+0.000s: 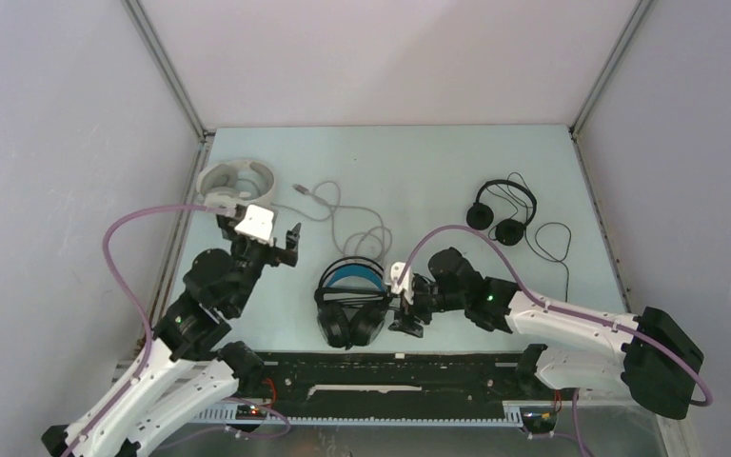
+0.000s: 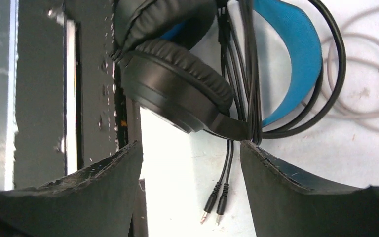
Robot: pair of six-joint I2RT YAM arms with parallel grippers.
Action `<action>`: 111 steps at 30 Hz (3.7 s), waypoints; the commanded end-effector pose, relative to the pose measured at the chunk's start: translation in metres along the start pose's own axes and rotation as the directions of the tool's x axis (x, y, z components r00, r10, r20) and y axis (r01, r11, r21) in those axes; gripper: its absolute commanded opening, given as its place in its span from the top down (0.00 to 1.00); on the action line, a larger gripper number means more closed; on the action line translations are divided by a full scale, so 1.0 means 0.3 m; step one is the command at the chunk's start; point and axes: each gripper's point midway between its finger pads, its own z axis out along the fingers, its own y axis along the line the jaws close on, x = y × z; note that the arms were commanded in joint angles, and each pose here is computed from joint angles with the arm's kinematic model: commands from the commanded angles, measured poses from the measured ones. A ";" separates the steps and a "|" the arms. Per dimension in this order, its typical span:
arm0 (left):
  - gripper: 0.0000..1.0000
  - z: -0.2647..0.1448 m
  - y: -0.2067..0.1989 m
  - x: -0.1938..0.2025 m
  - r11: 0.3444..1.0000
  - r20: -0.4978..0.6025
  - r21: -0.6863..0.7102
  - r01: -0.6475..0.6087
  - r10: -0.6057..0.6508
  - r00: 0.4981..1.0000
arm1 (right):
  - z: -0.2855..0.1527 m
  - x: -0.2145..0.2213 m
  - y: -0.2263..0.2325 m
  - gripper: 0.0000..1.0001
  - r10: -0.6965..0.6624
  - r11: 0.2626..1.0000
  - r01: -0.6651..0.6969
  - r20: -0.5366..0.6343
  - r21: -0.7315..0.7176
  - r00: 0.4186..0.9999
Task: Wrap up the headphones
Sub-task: Place the headphones at the center of the board, then move the headphones to the center of the board, then pick up the headphones from the center of the board.
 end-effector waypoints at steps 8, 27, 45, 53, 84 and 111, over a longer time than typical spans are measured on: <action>0.00 -0.078 0.092 -0.080 0.988 0.178 -0.097 0.119 -0.100 0.979 | 0.054 -0.104 -0.017 0.26 -0.449 0.887 0.457 0.108 -0.065 0.887; 0.00 -0.081 0.149 -0.050 0.974 0.135 -0.200 0.111 -0.085 0.987 | 0.315 -0.189 -0.072 0.32 -0.589 0.807 0.573 0.124 0.143 0.799; 0.00 -0.146 0.241 -0.066 0.937 0.211 -0.308 0.165 -0.102 0.972 | 0.700 -0.446 0.004 0.36 -0.439 0.897 0.372 0.402 0.237 0.804; 0.00 -0.152 0.250 -0.066 0.931 0.223 -0.319 0.176 -0.107 0.969 | 0.789 -0.488 0.043 0.36 -0.384 0.923 0.341 0.456 0.177 0.803; 0.00 -0.137 0.170 -0.102 0.947 0.255 -0.165 0.274 -0.227 0.940 | -0.139 -0.190 -0.687 0.29 0.351 0.394 -0.538 0.419 0.745 0.837; 0.00 -0.109 0.087 -0.097 0.963 0.247 -0.044 0.265 -0.247 0.937 | -0.410 0.379 -1.269 0.42 0.727 -0.092 -0.462 0.377 0.882 0.574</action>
